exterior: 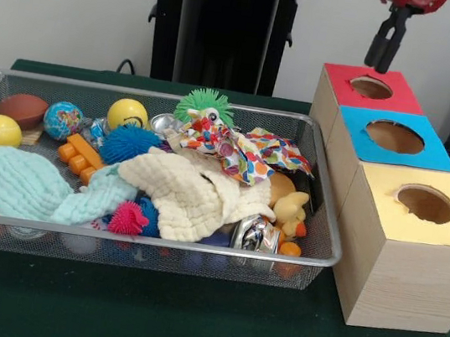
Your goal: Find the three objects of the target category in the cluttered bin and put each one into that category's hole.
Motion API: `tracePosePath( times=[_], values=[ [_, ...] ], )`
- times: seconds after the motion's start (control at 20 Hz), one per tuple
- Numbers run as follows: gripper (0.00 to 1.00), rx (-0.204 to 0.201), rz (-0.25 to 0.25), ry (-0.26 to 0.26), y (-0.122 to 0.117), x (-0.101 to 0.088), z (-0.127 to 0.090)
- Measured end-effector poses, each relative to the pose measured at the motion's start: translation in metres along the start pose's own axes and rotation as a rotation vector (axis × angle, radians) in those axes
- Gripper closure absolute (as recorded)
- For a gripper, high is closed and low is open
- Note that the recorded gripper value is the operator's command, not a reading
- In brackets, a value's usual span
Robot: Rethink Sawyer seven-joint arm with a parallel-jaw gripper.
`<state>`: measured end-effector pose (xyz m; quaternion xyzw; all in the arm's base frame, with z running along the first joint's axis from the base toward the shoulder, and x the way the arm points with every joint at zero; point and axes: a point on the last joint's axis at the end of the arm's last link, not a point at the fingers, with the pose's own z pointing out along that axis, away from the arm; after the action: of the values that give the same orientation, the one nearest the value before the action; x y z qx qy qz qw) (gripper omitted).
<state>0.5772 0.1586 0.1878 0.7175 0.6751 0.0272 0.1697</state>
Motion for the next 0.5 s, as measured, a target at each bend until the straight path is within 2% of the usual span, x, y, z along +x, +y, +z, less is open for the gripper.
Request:
tracePosePath(
  times=[0.25, 0.5],
  values=[
    [0.00, 0.002, 0.012, -0.022, 0.028, -0.028, 0.019],
    [0.00, 0.041, -0.006, -0.011, 0.053, -0.052, 0.034]
  ],
)
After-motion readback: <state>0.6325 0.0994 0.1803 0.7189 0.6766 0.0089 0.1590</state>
